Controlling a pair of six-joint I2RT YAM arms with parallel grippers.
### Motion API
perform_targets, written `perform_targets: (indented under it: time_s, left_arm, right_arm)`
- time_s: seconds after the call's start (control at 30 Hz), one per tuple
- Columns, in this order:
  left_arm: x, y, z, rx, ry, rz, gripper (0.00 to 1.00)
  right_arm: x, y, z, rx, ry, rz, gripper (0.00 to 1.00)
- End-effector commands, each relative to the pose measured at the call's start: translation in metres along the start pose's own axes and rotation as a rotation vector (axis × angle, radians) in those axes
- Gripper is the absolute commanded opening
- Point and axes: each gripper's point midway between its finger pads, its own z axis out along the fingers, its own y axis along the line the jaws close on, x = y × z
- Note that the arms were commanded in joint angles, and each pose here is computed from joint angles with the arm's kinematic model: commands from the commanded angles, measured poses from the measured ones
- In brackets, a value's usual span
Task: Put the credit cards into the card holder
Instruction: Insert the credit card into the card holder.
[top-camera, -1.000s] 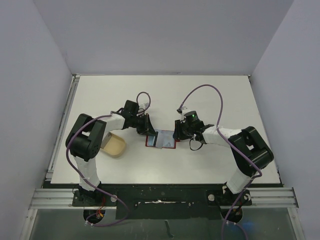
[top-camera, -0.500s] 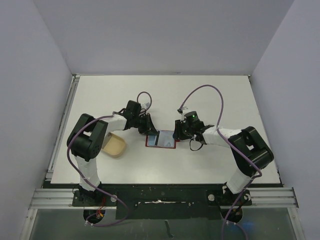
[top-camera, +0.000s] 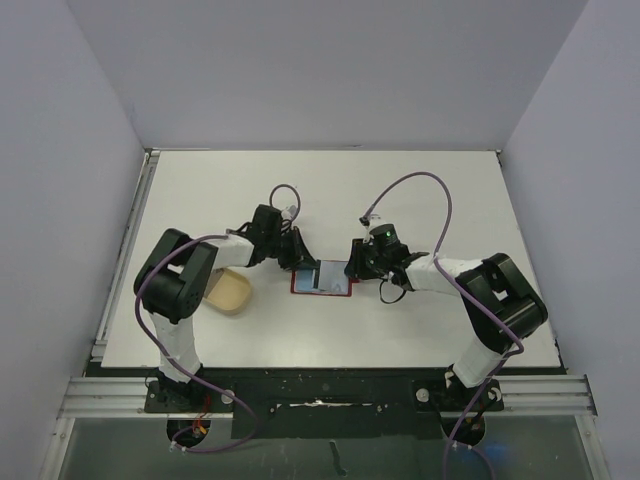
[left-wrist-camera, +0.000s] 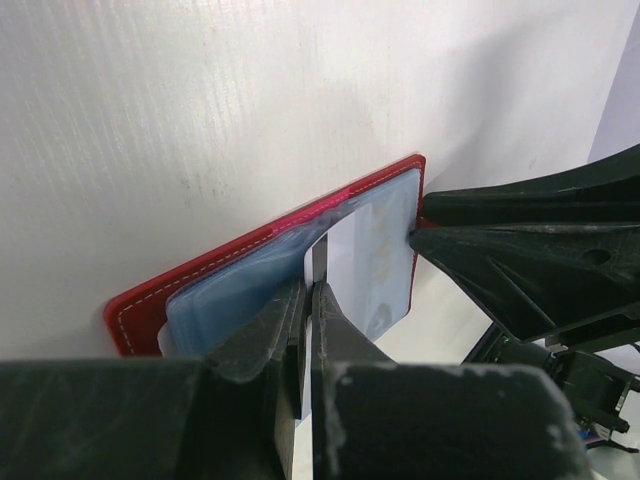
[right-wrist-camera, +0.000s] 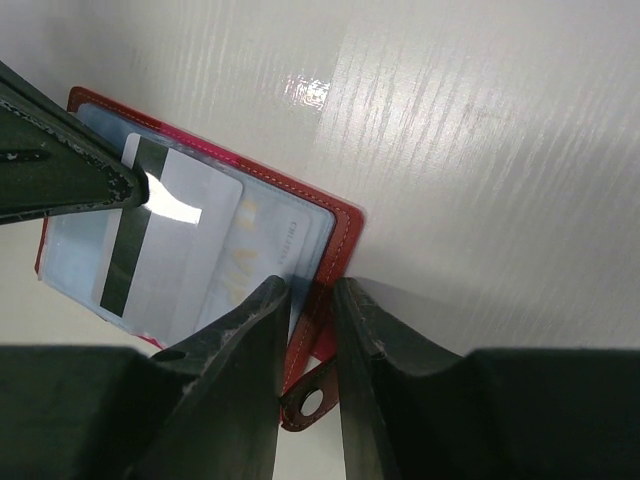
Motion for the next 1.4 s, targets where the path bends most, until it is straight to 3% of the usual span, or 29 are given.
perform_targets:
  time_s: [0.0,0.2,0.27,0.37,0.5,0.83,1.13,1.37]
  left_arm:
    - [-0.009,-0.009,0.002,0.004,-0.082,0.029,0.00]
    - [-0.012,-0.012,0.000,0.007,-0.123,0.010,0.00]
    - [-0.014,-0.014,-0.004,0.008,-0.135,0.013,0.07]
    - [-0.017,-0.018,-0.011,0.000,-0.154,0.026,0.26]
    - [-0.020,-0.023,-0.020,-0.010,-0.172,0.052,0.34]
    - [-0.009,-0.022,-0.021,-0.027,-0.156,0.077,0.36]
    - [0.010,-0.018,-0.010,-0.043,-0.108,0.094,0.36]
    - [0.014,-0.026,-0.003,-0.008,-0.098,0.089,0.36]
  right_arm:
    - [0.014,0.000,0.003,0.002,0.025,0.061,0.26]
    - [0.010,0.003,0.001,-0.002,0.016,0.090,0.26]
    - [0.007,0.002,-0.001,0.007,0.012,0.094,0.28]
    - [-0.001,0.003,-0.008,0.019,-0.001,0.093,0.34]
    - [-0.008,0.006,-0.018,0.023,-0.012,0.087,0.42]
    - [-0.001,0.004,-0.027,0.035,0.006,0.090,0.46]
    - [0.003,0.007,-0.021,0.010,0.013,0.092,0.32]
    - [0.008,0.011,-0.016,-0.013,0.019,0.099,0.28]
